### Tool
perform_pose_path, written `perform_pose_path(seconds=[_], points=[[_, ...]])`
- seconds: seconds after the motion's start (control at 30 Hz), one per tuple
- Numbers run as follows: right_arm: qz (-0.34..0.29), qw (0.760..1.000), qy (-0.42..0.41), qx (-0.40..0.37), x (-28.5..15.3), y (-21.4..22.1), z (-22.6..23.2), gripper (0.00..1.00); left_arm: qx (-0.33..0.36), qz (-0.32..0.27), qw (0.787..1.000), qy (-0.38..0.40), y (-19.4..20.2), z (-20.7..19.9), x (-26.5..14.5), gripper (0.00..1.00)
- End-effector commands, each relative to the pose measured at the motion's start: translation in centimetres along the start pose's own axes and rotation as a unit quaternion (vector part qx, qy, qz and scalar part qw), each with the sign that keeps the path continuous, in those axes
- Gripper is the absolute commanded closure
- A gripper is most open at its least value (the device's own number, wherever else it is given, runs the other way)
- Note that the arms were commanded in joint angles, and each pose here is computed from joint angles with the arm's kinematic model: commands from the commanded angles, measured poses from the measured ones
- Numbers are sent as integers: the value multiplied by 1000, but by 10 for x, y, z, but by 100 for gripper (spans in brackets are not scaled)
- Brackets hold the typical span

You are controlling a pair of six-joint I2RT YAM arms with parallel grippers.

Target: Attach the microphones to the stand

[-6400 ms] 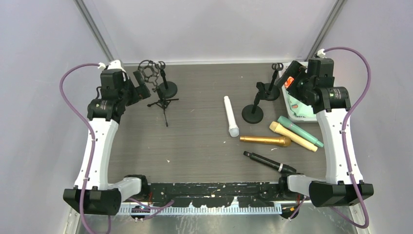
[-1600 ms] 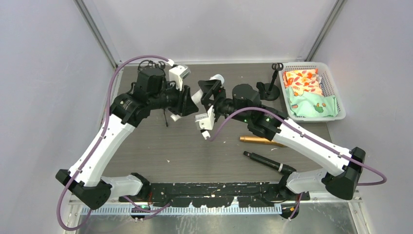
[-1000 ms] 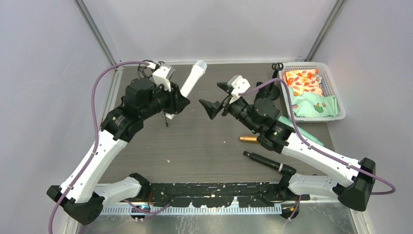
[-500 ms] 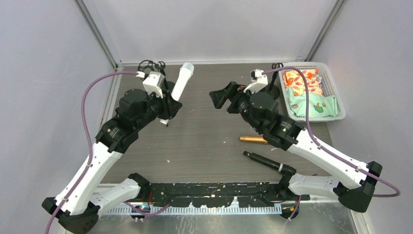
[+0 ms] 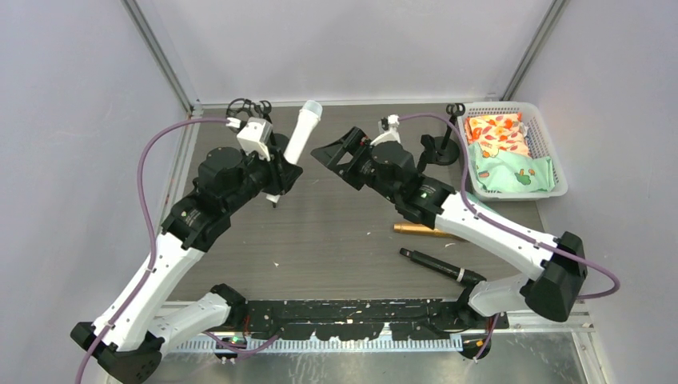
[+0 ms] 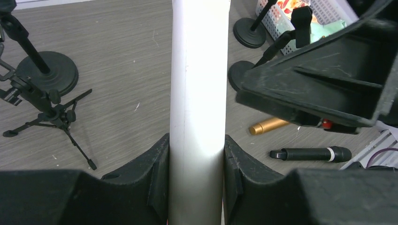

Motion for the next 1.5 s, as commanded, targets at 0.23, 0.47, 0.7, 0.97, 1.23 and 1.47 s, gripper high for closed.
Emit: perform_pose_path(seconds=[0.23, 0.47, 0.7, 0.97, 1.23, 1.47], points=[[8, 991, -116, 58, 21, -18, 71, 14, 10, -30, 999, 34, -13, -9, 2, 100], [18, 989, -121, 80, 41, -29, 63, 29, 14, -21, 998, 65, -10, -18, 7, 99], [46, 987, -141, 62, 41, -23, 68, 38, 13, -6, 998, 60, -2, -16, 12, 99], [67, 984, -159, 55, 38, -17, 73, 51, 9, 7, 999, 51, 4, -13, 19, 97], [-21, 989, -144, 11, 29, -45, 62, 98, -3, 5, 1000, 0, 5, 1, 20, 39], [-133, 983, -100, -76, -3, -90, 55, 99, -34, 17, 999, -22, 8, 16, 21, 0]])
Point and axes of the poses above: each gripper's point midway between its finger pads, its own x axis out along the fingers, its own z axis along the line the jaws close on, y = z × x, the point moved 3 cm from there along -x, back along the fingers, and after that the axes turned 9 degrees about x, right-handed, at the moved point
